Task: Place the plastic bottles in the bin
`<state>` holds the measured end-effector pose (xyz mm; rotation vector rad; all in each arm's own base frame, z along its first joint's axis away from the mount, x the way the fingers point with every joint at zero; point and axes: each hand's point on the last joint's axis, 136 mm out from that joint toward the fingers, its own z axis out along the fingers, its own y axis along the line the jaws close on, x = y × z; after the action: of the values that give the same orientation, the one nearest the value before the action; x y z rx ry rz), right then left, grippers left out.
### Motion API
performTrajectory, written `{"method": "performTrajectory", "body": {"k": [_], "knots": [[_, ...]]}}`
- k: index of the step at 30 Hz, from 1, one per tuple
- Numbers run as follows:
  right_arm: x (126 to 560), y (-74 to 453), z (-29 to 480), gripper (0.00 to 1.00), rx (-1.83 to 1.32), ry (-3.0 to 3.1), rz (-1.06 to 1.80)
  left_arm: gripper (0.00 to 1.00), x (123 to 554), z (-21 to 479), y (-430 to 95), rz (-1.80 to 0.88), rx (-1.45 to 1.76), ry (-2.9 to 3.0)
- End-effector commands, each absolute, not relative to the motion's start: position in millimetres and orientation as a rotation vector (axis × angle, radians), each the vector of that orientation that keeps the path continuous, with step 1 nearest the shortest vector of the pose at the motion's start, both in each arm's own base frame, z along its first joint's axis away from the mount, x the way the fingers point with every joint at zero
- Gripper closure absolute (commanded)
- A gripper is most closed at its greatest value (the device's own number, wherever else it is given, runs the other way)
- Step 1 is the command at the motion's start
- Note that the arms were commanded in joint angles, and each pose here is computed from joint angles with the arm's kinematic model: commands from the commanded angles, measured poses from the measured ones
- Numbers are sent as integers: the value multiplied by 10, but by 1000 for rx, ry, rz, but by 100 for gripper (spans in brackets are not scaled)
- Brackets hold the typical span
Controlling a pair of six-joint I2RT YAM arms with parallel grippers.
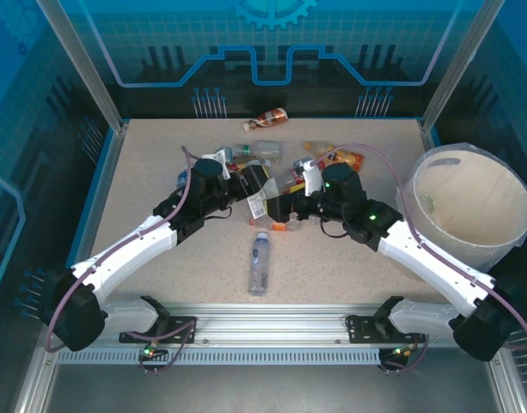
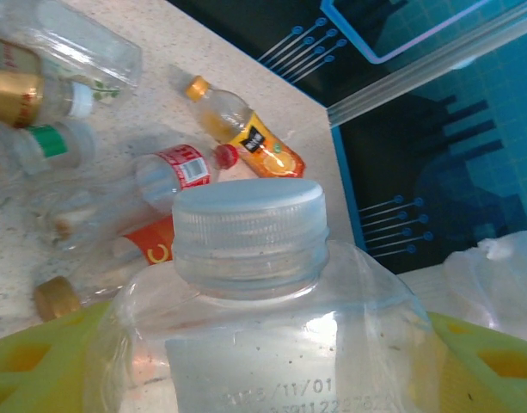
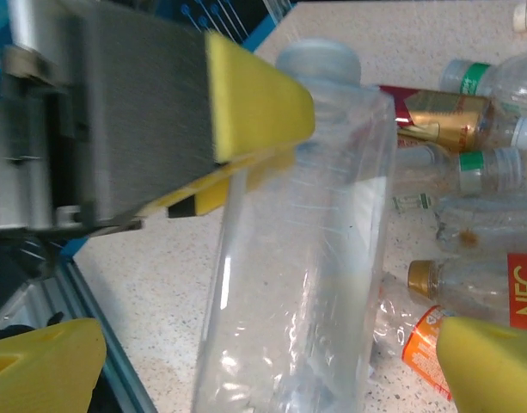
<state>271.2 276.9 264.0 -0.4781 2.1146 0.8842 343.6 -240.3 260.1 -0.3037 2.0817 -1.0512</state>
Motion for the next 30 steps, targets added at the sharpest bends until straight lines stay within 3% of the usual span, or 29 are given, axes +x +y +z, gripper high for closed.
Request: {"method": "performTrajectory", "body": {"k": [1, 5, 13, 17, 25, 30], "knots": [[2846, 2819, 2575, 0, -427, 2137, 814, 35, 3409, 2991, -2519, -1161, -243, 1977], [2799, 3010, 2492, 0, -510, 2155, 838, 35, 3386, 3016, -2527, -1173, -236, 1970], [2756, 3159, 2460, 34, -518, 2147, 909, 35, 3409, 2958, -2507, -1167, -258, 1961], [2762, 3125, 2426, 42, -506, 2165, 888, 35, 3416, 2936, -2508, -1157, -253, 1967], [2864, 2865, 2361, 54, -418, 2224, 714, 2, 3411, 2933, -2404, -1068, -259, 1999], [2927, 2652, 2329, 60, -391, 2265, 575, 1, 3372, 3049, -2292, -1003, -239, 1989]]}}
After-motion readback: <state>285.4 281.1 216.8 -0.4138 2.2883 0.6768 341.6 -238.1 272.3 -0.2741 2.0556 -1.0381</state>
